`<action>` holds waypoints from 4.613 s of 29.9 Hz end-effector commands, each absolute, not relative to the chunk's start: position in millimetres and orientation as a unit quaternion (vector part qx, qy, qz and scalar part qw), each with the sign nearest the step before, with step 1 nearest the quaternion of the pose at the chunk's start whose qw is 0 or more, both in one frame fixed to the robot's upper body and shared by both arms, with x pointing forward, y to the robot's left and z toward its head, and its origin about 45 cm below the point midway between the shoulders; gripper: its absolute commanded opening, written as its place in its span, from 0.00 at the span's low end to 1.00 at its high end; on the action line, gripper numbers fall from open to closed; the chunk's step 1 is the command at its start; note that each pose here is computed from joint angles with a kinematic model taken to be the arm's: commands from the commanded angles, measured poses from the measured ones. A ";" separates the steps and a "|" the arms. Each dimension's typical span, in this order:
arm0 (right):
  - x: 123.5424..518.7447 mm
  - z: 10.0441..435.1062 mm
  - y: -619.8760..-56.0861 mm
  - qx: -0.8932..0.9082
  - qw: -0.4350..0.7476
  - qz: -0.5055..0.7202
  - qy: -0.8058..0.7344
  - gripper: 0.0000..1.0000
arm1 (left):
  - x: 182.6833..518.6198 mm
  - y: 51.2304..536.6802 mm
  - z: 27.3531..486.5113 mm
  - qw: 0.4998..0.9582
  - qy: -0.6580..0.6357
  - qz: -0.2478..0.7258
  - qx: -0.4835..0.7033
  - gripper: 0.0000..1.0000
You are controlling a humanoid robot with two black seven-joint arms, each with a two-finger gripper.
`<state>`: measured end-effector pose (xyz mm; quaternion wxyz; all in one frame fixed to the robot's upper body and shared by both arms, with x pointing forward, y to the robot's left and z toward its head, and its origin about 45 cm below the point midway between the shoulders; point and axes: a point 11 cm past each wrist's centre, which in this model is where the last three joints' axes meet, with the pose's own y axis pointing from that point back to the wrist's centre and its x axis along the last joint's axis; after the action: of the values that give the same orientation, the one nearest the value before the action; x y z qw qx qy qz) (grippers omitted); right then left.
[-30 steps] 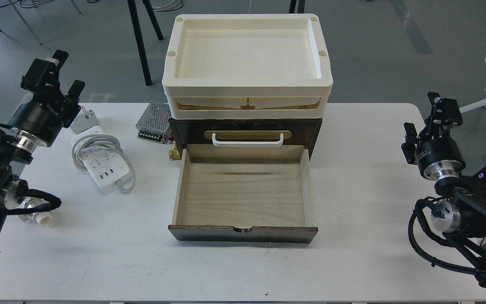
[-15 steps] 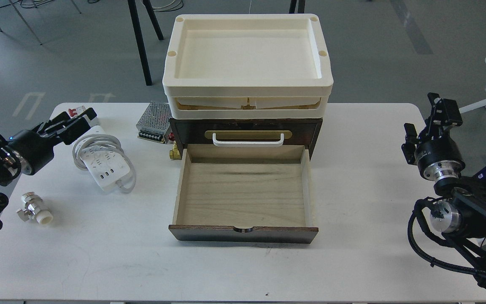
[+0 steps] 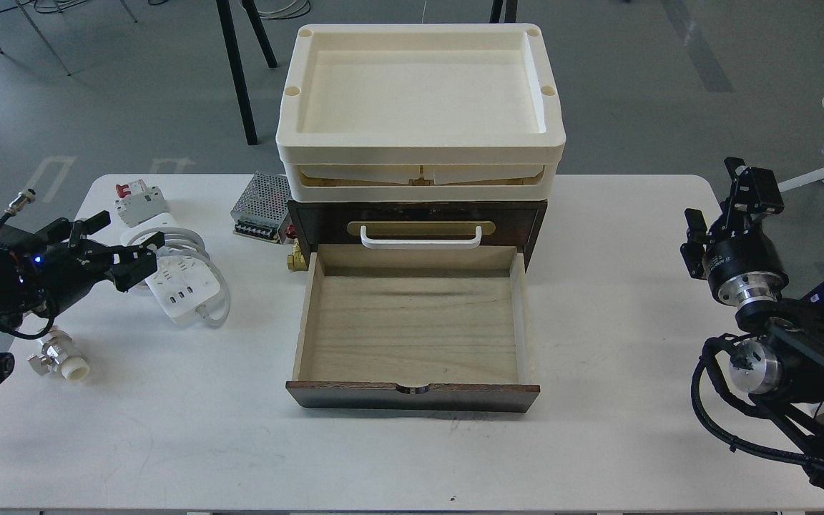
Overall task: Put charging cable into cabinet
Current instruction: 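Move the left gripper down onto the coiled white charging cable, then close the left gripper on the white cable coil and power brick, then lift the cable with the left gripper high above the cabinet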
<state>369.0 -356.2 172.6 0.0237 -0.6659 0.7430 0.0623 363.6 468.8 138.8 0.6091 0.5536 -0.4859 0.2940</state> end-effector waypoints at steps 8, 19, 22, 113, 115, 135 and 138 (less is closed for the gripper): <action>369.0 172.7 -355.9 -0.666 0.024 0.062 0.743 0.99 | 377.8 445.8 124.1 0.604 -0.509 0.246 0.562 0.96; 369.0 172.7 -355.9 -0.666 0.024 0.062 0.743 0.99 | 394.6 432.1 108.1 0.586 -0.495 0.251 0.591 0.90; 369.0 172.7 -355.9 -0.666 0.024 0.062 0.743 0.99 | 395.3 429.6 106.7 0.591 -0.487 0.260 0.588 0.90; 369.6 173.9 -358.3 -0.661 0.027 0.063 0.747 0.99 | 376.8 506.5 126.0 0.573 -0.308 0.522 0.552 0.02; 369.5 173.8 -357.6 -0.662 0.027 0.063 0.746 0.99 | 375.7 513.2 129.2 0.573 -0.289 0.542 0.543 0.02; 369.5 172.9 -356.2 -0.662 0.028 0.065 0.746 0.99 | 402.0 590.3 270.5 0.607 -0.160 0.692 0.357 0.01; 369.5 172.9 -356.2 -0.662 0.028 0.065 0.746 0.99 | 410.6 582.3 285.3 0.638 -0.148 0.679 0.333 0.01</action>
<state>369.6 -356.6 173.1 0.0278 -0.6619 0.7463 0.0643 402.8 588.7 270.1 0.6101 0.3556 -0.1579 0.6902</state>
